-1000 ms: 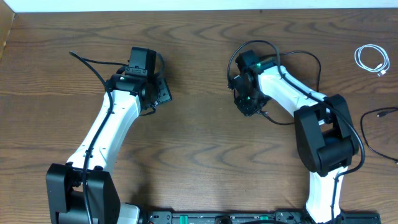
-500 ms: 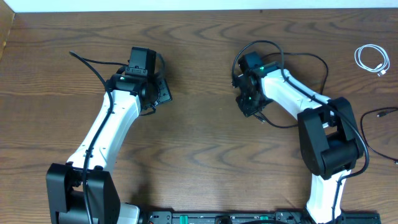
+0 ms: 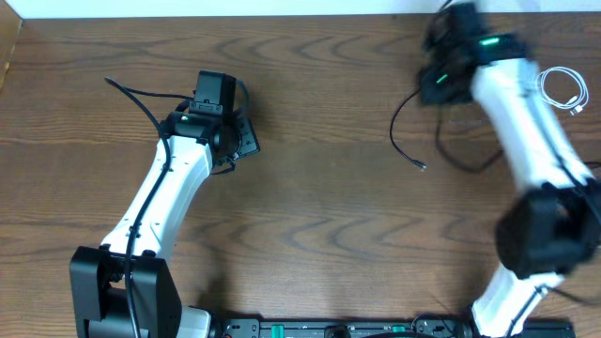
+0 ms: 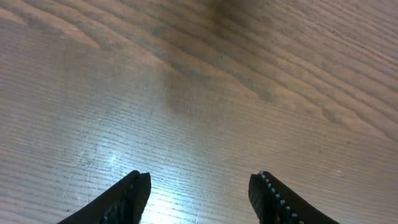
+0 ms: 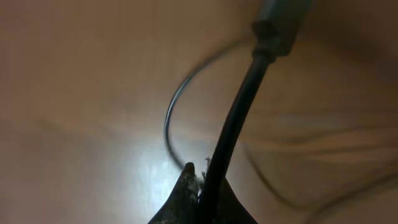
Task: Untangle cables
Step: 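Carry the black cable to the right table edge with the right gripper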
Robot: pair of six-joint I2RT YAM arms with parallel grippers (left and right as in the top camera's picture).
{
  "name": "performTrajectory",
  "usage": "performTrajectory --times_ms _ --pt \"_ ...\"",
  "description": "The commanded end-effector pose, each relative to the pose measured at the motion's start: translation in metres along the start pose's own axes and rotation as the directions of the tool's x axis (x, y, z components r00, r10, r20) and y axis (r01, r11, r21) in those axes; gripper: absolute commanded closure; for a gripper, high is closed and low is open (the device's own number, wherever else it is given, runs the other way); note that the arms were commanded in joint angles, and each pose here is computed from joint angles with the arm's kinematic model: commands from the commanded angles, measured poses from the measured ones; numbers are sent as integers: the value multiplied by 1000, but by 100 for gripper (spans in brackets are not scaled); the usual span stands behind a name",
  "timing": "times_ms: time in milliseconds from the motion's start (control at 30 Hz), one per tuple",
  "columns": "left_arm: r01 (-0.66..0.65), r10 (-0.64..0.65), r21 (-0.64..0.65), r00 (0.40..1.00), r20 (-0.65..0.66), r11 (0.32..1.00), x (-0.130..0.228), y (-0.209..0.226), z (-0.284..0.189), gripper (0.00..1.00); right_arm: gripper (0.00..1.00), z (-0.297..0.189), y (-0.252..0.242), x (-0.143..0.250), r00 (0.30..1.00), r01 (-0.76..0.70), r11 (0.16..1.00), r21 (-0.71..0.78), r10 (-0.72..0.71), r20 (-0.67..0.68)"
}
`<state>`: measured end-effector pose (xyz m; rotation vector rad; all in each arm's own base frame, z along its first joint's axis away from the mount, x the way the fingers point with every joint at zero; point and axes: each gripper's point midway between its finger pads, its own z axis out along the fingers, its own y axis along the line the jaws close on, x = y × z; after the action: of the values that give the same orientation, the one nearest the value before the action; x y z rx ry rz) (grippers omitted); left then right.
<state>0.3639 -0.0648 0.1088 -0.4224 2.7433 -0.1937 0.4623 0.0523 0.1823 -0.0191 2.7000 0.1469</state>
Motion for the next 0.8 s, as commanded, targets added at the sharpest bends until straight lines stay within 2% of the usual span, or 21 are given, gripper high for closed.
performTrajectory --times_ms 0,200,367,500,767 --pt "-15 15 -21 1000 -9 1000 2 5 5 43 99 -76 -44 -43 955 -202 979 8 195 223" --pt "-15 15 -20 1000 -9 1000 2 4 5 43 99 -161 -134 -71 809 -409 912 17 354 470" --pt "-15 15 -20 1000 -8 1000 2 4 5 43 99 -212 -205 -79 679 -523 852 33 393 620" --pt "-15 15 -20 1000 -7 1000 1 4 5 43 99 -253 -247 -86 570 -569 822 26 371 733" --pt "-15 15 -15 1000 1 1000 -1 3 5 43 99 -371 -309 -84 259 -662 748 -51 293 920"
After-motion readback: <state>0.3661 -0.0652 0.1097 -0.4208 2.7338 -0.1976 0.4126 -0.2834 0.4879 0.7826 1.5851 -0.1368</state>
